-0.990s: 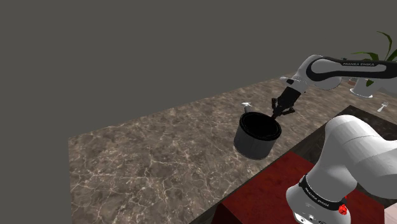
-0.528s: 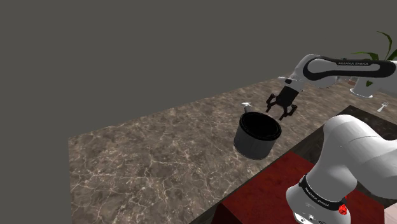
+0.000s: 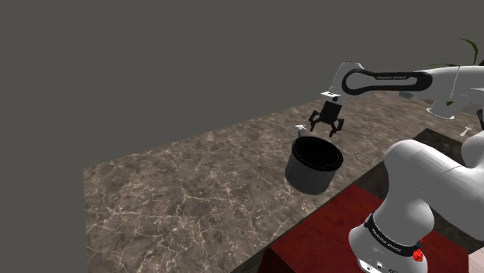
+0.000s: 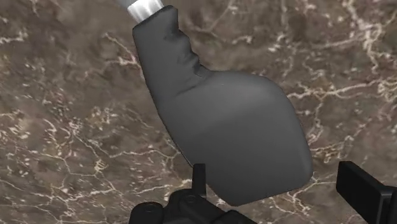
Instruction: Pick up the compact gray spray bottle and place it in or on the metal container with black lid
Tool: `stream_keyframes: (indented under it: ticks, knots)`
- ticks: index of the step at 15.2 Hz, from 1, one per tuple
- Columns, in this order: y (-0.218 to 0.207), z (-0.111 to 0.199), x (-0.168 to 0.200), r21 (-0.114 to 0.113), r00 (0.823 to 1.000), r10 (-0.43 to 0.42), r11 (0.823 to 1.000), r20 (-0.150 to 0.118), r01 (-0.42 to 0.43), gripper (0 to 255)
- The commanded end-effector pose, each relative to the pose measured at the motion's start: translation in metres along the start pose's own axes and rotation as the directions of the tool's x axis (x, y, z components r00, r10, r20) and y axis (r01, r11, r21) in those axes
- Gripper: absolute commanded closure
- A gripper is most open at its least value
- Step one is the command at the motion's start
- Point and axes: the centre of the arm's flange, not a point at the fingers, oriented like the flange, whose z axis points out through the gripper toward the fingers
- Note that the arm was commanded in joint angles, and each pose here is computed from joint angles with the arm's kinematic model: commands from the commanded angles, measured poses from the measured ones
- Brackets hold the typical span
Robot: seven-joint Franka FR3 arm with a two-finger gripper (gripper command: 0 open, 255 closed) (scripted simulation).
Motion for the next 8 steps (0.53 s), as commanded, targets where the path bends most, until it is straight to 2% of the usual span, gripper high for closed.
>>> stream_keyframes:
  ticks: [1,3,4,6,8]
  knots:
    - [0.024,-0.001,-0.011,0.050,0.987,-0.155,0.987,0.041,0.153,0]
    - [0.050,0.001,-0.019,0.102,0.952,-0.299,0.951,0.072,0.291,0]
    - [0.063,0.003,-0.022,0.129,0.926,-0.369,0.925,0.085,0.357,0]
    - [0.090,0.006,-0.025,0.186,0.858,-0.503,0.857,0.105,0.480,0]
    - [0.090,0.011,-0.026,0.186,0.857,-0.504,0.857,0.105,0.481,0]
